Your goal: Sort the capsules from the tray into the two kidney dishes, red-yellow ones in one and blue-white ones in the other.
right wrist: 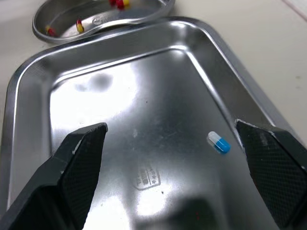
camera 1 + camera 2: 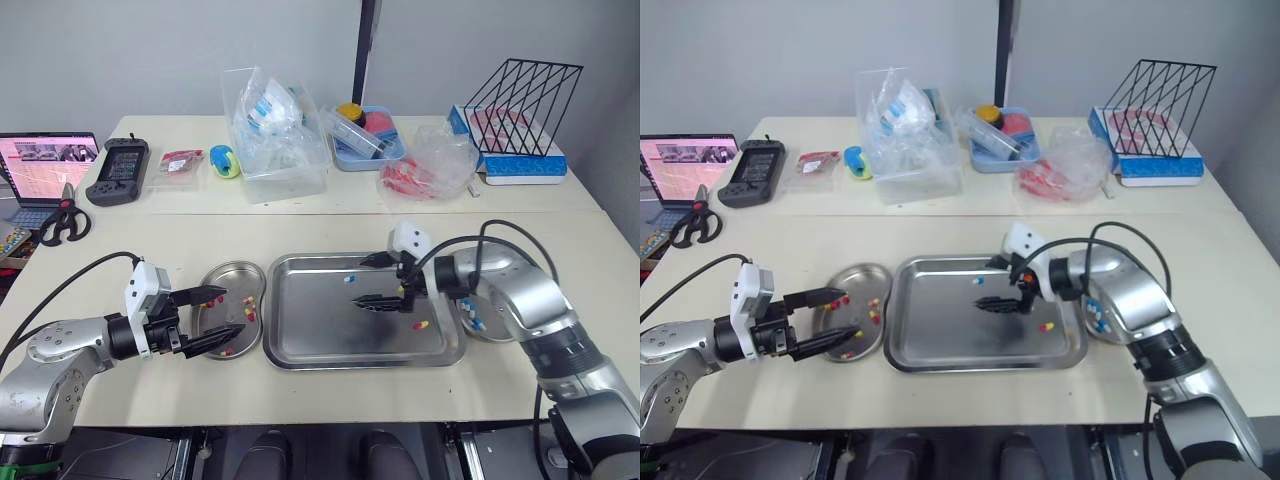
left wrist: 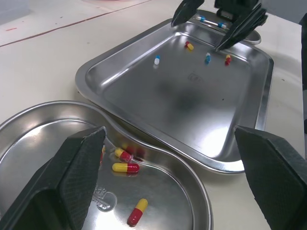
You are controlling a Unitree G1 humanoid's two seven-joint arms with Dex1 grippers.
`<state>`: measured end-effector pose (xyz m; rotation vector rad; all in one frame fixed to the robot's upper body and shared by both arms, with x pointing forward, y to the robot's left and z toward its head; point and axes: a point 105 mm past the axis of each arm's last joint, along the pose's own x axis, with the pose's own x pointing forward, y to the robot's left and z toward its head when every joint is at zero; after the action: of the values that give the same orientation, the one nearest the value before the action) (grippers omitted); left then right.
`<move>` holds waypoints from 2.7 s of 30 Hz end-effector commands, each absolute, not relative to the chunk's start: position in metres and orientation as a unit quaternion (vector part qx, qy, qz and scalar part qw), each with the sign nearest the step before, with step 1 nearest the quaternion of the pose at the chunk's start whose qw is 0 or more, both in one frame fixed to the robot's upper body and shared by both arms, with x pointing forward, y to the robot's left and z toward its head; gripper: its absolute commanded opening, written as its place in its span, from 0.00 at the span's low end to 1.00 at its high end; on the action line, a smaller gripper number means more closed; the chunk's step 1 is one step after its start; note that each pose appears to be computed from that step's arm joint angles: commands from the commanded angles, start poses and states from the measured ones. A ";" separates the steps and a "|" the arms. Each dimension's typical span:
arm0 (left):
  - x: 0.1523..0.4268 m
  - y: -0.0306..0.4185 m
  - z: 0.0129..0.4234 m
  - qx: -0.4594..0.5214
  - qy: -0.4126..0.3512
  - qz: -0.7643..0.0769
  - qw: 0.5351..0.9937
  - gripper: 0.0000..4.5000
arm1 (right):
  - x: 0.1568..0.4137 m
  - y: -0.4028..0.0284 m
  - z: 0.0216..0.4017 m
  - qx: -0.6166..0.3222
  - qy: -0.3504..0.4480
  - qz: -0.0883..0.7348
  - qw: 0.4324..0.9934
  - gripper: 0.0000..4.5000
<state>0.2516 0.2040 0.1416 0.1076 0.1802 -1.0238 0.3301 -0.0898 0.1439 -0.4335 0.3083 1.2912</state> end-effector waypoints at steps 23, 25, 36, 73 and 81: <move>0.240 0.202 0.142 0.053 0.075 -0.491 0.866 1.00 | 0.369 -0.073 0.120 -0.245 0.168 0.601 0.742 0.59; 0.240 0.201 0.141 0.051 0.077 -0.492 0.866 1.00 | 0.367 -0.072 0.116 -0.243 0.173 0.603 0.740 0.59; 0.241 0.202 0.140 0.051 0.078 -0.490 0.867 1.00 | 0.365 -0.080 0.105 -0.255 0.186 0.598 0.737 0.02; 0.250 0.199 0.141 0.047 0.074 -0.507 0.858 1.00 | 0.293 -0.265 0.164 -0.123 0.170 0.267 0.941 0.02; 0.251 0.198 0.141 0.048 0.074 -0.509 0.856 1.00 | 0.288 -0.274 0.140 -0.123 0.206 0.248 0.938 0.02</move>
<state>0.2514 0.1996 0.1336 0.0749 0.1884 -1.0554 0.2874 -0.2729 0.1310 -0.2185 0.4492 0.5093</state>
